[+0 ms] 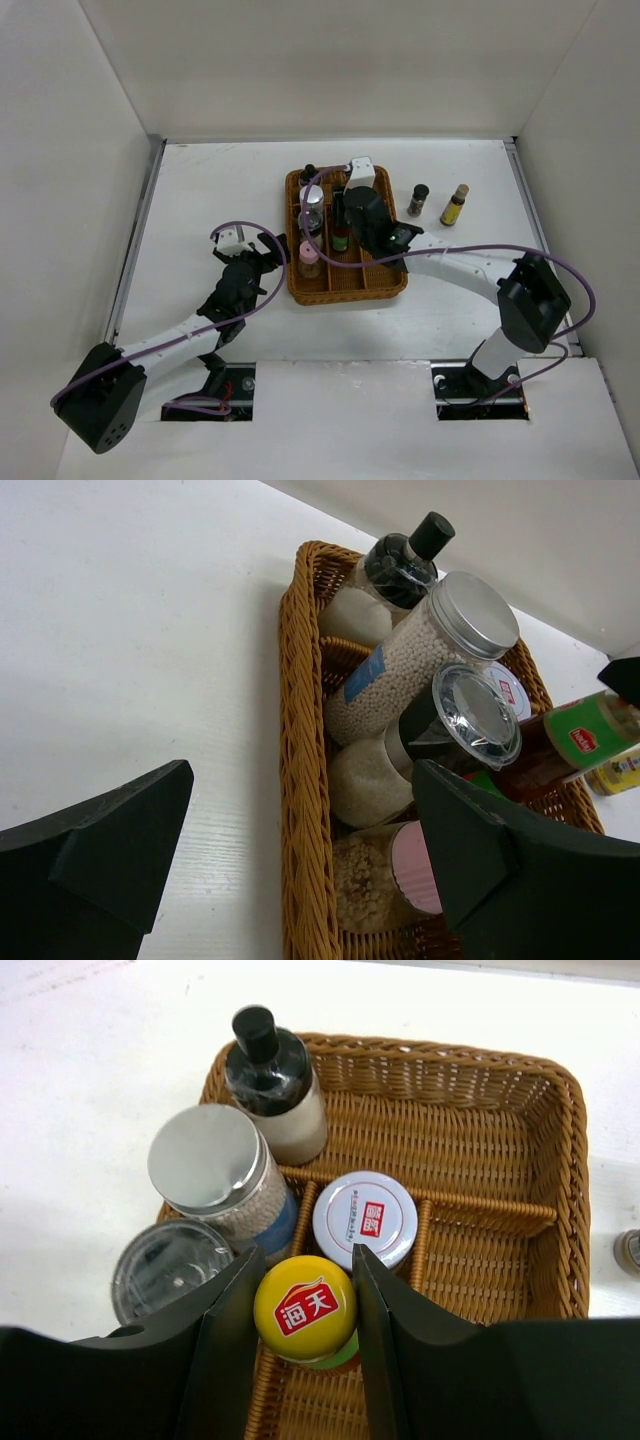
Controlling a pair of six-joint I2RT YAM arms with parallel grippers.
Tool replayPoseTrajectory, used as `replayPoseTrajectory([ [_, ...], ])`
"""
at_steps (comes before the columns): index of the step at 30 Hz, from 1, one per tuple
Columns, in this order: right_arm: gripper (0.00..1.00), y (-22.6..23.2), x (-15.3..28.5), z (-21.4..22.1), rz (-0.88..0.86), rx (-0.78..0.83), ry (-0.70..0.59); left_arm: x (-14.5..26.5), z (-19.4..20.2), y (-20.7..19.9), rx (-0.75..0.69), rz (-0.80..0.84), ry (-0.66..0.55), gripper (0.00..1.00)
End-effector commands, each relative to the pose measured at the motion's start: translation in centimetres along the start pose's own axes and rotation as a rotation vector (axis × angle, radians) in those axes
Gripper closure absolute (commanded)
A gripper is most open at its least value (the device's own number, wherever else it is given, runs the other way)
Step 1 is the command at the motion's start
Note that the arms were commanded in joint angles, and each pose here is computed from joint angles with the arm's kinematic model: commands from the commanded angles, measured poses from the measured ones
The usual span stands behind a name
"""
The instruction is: Organize the condiment bottles
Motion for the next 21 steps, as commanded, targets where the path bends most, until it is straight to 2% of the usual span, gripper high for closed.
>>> replayPoseTrajectory([
  [1, 0.66, 1.0, -0.3, -2.0, -0.05, -0.086, -0.119, -0.2, -1.2, -0.6, 0.044, 0.024, -0.057, 0.07],
  [5, 0.55, 0.8, 0.0, -2.1, -0.053, -0.084, -0.125, -0.3, -1.1, -0.6, 0.043, 0.025, -0.054, 0.07],
  [6, 0.49, 0.8, 0.1, -2.3, -0.054, -0.08, -0.128, -0.3, -1.1, -0.7, 0.044, 0.027, -0.054, 0.07],
  [9, 0.4, 0.8, 0.6, -2.8, -0.059, -0.084, -0.139, -0.2, -1.2, -0.7, 0.045, 0.028, -0.057, 0.07],
  [11, 0.3, 0.7, 1.1, -3.4, -0.064, -0.087, -0.15, -0.2, -1.2, -0.6, 0.046, 0.027, -0.058, 0.07],
  [14, 0.22, 0.5, 2.4, -4.8, -0.075, -0.093, -0.178, -0.2, -1.2, -0.6, 0.047, 0.029, -0.059, 0.07],
  [18, 0.15, -0.6, 4.8, -7.2, -0.099, -0.12, -0.233, -0.2, -1.1, -0.7, 0.045, 0.029, -0.056, 0.07],
  [21, 0.16, -3.7, 5.5, -8.8, -0.065, -0.181, -0.286, -0.2, -1.2, -0.6, 0.045, 0.026, -0.057, 0.07],
])
Point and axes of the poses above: each gripper's point midway between its finger pads, its own x axis back along the fingers, its own y axis along the line the jaws close on, z = x × y, the point moved 9 cm from there along x, back along the fingers, and after that the axes turned 9 degrees about -x, right-handed, at the moved point
